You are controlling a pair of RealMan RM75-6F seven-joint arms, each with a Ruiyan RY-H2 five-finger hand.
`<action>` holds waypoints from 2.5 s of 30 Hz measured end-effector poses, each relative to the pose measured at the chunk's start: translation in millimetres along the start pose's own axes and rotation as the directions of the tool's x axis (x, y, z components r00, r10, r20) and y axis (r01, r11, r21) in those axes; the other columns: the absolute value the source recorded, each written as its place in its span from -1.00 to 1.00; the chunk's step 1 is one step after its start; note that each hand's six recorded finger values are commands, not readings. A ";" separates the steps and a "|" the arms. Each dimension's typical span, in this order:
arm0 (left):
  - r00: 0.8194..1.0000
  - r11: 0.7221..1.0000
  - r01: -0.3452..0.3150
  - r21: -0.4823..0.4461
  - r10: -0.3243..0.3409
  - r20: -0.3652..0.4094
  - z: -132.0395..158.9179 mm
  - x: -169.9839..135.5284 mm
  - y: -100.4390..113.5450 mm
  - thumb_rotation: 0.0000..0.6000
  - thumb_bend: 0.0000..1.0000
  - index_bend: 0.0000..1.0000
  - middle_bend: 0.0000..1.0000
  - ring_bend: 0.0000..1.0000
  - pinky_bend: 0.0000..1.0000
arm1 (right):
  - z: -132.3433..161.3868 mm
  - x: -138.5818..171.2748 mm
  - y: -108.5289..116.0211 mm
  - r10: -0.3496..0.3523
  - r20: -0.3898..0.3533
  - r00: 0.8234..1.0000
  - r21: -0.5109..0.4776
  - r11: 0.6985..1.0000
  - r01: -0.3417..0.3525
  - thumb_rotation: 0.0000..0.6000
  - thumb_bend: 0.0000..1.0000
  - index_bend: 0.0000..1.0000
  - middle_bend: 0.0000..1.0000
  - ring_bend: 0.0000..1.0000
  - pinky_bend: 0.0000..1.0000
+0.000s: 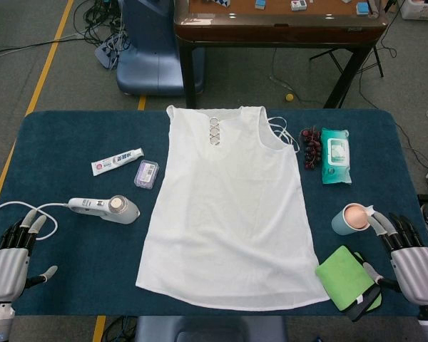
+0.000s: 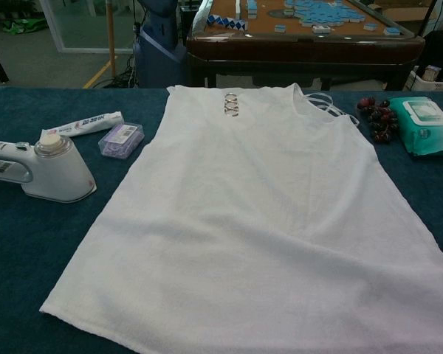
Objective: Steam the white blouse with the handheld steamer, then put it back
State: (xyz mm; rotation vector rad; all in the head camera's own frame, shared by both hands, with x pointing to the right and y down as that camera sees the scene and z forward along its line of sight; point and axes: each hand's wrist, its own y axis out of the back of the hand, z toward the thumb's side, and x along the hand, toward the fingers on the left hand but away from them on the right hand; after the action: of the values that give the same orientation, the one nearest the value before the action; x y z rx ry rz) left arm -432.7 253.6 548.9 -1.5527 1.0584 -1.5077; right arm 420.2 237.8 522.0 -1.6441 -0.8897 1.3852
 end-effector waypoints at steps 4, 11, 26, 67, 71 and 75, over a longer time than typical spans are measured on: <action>1.000 1.000 0.005 0.001 -0.005 -0.003 -1.1 -1.4 0.2 1.00 -0.85 -0.87 -1.00 -1.00 -0.83 | 0.8 -0.5 -1.0 0.004 -0.005 1.000 -0.003 1.000 -0.004 1.00 -0.47 -1.00 -0.81 -1.00 -1.00; 1.000 1.000 -0.010 0.001 0.010 0.000 -1.4 -1.9 6.3 1.00 -0.85 -0.87 -1.00 -1.00 -0.83 | 0.9 -1.3 5.8 -0.010 -0.012 1.000 -0.002 1.000 0.010 1.00 -0.47 -1.00 -0.81 -1.00 -1.00; 0.996 1.000 0.002 -0.013 -0.001 0.086 13.6 41.5 8.8 1.00 -0.85 -0.85 -1.00 -0.95 -0.83 | 3.3 -10.9 24.1 -0.032 -0.008 0.999 0.035 0.999 0.032 1.00 -0.47 -1.00 -0.81 -1.00 -1.00; 0.991 0.986 0.104 0.133 -0.115 0.075 18.8 179.2 -90.4 1.00 -0.61 -0.56 -0.71 -0.72 -0.81 | -9.4 -13.2 32.1 -0.041 0.055 0.998 0.055 0.998 0.038 1.00 -0.47 -1.00 -0.81 -1.00 -1.00; 0.992 0.984 0.097 0.148 -0.109 0.071 15.8 183.6 -93.3 1.00 -0.61 -0.54 -0.67 -0.70 -0.81 | -9.9 -13.2 31.8 -0.040 0.057 0.998 0.054 0.998 0.037 1.00 -0.47 -1.00 -0.81 -1.00 -1.00; 0.992 0.984 0.095 0.150 -0.106 0.068 13.4 186.5 -96.4 1.00 -0.61 -0.51 -0.63 -0.66 -0.80 | -9.9 -13.4 31.9 -0.039 0.058 0.998 0.055 0.998 0.036 1.00 -0.47 -1.00 -0.81 -1.00 -1.00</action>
State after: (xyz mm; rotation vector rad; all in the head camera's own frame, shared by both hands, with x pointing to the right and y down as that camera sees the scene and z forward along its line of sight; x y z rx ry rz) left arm -415.7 122.0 712.2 -1.5671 0.8186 -1.5445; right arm 428.6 210.6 500.1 -1.5454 -0.9048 1.4261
